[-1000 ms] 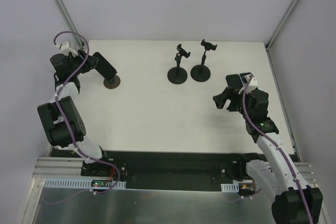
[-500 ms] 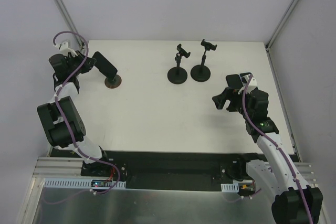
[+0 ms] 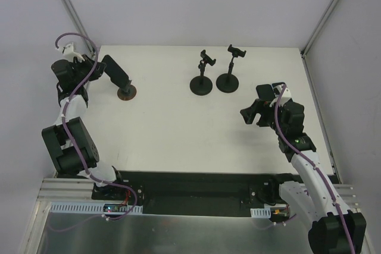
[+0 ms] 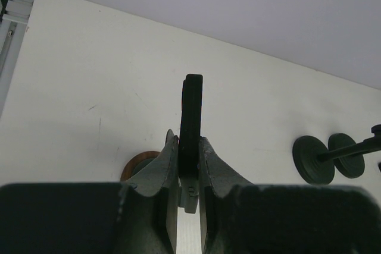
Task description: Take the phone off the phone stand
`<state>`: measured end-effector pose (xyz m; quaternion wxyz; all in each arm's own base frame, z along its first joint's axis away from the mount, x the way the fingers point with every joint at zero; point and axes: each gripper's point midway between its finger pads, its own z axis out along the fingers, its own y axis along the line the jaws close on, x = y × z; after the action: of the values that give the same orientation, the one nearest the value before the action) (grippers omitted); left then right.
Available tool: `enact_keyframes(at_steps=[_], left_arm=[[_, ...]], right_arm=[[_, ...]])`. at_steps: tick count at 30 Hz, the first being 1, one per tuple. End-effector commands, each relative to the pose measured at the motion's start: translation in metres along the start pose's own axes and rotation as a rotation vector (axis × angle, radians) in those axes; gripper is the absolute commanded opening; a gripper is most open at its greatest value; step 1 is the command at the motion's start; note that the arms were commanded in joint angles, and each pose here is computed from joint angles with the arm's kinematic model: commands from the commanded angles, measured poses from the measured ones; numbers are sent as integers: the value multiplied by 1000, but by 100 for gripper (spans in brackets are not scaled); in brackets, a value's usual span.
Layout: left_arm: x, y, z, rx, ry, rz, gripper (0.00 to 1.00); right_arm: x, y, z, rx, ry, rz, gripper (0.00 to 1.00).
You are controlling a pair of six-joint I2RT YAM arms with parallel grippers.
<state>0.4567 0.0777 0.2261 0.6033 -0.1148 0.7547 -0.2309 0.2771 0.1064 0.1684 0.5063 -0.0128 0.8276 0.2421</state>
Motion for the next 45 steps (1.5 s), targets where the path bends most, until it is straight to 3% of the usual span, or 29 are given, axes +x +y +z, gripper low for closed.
enact_keyframes(at_steps=[1, 8, 21, 25, 36, 45], left_arm=[[-78, -56, -26, 109, -193, 88, 0], [-75, -93, -53, 156, -206, -117, 0], [50, -210, -94, 389, 76, -233, 0], [71, -235, -109, 450, 124, -264, 0], [118, -266, -131, 497, 218, -295, 0], [125, -279, -142, 522, 227, -297, 0]], right_arm=[[-24, 19, -5, -67, -65, -42, 96], [-32, 32, -7, -115, -70, -52, 96], [-25, 102, 3, -276, 24, -146, 96], [-18, 133, 10, -328, 55, -209, 96], [8, 225, 19, -431, 91, -408, 96], [19, 249, 27, -411, 86, -495, 96]])
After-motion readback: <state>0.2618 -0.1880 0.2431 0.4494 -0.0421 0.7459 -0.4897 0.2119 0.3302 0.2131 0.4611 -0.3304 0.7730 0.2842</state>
